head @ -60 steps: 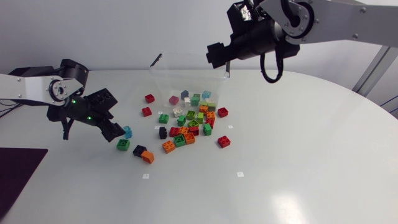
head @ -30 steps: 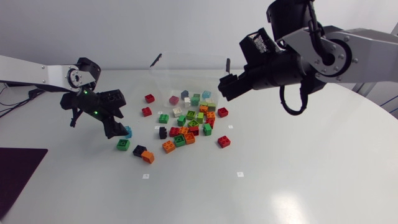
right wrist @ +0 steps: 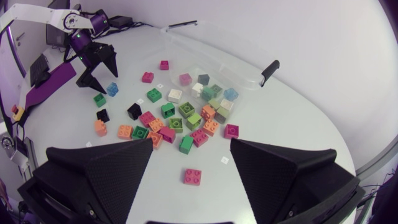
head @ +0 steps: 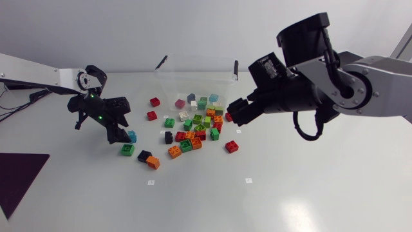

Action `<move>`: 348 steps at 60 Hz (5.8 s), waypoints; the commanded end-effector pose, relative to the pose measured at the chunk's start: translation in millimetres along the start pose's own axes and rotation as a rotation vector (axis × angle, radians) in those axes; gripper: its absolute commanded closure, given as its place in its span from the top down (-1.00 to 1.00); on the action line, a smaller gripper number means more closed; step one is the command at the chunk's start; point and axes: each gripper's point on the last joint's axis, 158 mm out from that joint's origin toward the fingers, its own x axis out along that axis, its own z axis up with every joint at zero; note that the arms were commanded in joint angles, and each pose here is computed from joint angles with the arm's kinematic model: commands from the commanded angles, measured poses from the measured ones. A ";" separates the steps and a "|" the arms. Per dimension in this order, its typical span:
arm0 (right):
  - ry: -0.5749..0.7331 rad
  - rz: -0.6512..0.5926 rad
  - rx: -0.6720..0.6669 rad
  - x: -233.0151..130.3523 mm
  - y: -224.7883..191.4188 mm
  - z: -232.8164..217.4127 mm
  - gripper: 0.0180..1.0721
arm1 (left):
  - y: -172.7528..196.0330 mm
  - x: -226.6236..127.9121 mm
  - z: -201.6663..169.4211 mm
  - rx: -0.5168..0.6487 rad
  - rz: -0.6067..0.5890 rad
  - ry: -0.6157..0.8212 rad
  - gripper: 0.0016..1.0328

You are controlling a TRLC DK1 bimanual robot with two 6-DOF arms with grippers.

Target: Place the duplo bricks in the container

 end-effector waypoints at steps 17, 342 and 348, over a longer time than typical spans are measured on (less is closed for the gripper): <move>0.093 -0.001 0.024 31.6 1.2 -52.4 0.71 | -4.2 16.8 3.4 0.019 -0.066 -0.037 -0.06; -0.212 -0.136 0.172 41.9 -90.3 85.6 0.74 | 164.3 28.2 89.0 -0.348 0.115 -0.435 0.90; -0.207 -0.131 0.175 36.2 -87.6 78.2 0.74 | 162.7 37.4 89.1 -0.340 0.106 -0.431 0.90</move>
